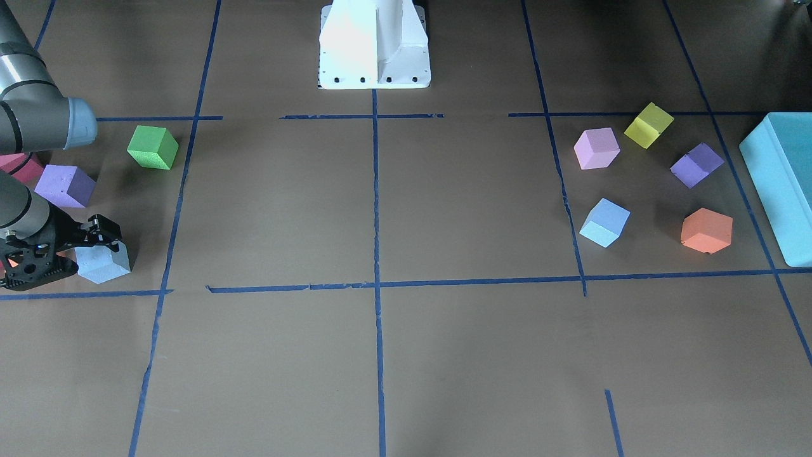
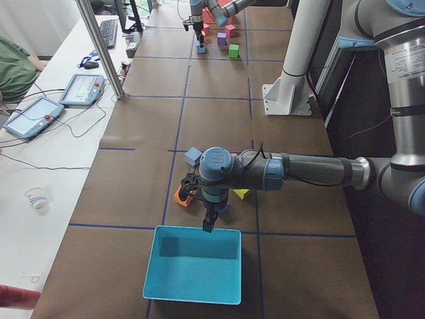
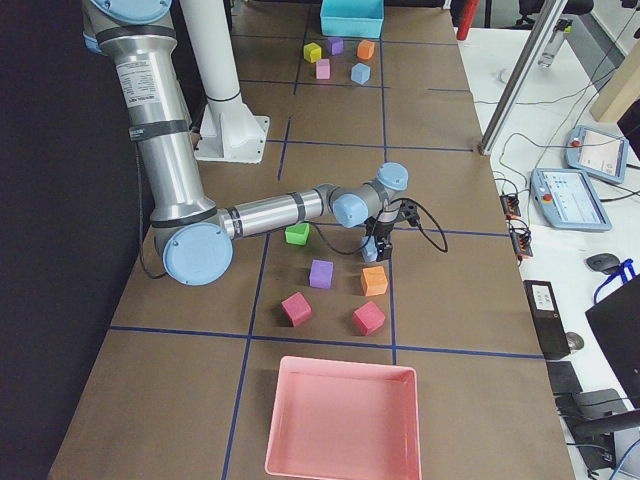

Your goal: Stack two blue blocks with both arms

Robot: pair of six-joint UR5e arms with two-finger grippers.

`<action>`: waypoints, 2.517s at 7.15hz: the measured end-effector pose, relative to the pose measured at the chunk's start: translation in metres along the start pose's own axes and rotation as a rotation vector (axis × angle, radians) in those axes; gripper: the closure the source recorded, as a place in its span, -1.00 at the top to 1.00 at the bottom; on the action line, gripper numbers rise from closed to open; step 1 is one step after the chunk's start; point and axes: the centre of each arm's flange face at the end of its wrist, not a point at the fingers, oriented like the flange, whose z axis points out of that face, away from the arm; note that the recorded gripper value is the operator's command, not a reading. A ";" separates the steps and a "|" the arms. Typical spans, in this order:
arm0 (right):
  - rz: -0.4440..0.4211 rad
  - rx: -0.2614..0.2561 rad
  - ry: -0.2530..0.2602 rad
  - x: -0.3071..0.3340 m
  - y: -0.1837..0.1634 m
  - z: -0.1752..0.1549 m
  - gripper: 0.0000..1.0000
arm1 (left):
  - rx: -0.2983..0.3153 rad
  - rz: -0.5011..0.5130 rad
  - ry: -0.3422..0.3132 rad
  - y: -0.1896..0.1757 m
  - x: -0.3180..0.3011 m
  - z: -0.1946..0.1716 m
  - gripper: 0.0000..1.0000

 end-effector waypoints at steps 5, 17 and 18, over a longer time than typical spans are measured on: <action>-0.021 0.007 -0.015 -0.024 -0.014 -0.002 -0.32 | 0.002 0.002 0.000 0.000 0.001 -0.001 1.00; 0.376 0.082 -0.051 -0.500 -0.139 -0.031 0.99 | 0.010 0.008 -0.003 0.003 0.007 -0.006 1.00; 0.369 0.090 -0.051 -0.502 -0.139 -0.034 0.99 | 0.011 0.009 -0.003 0.003 0.007 -0.007 1.00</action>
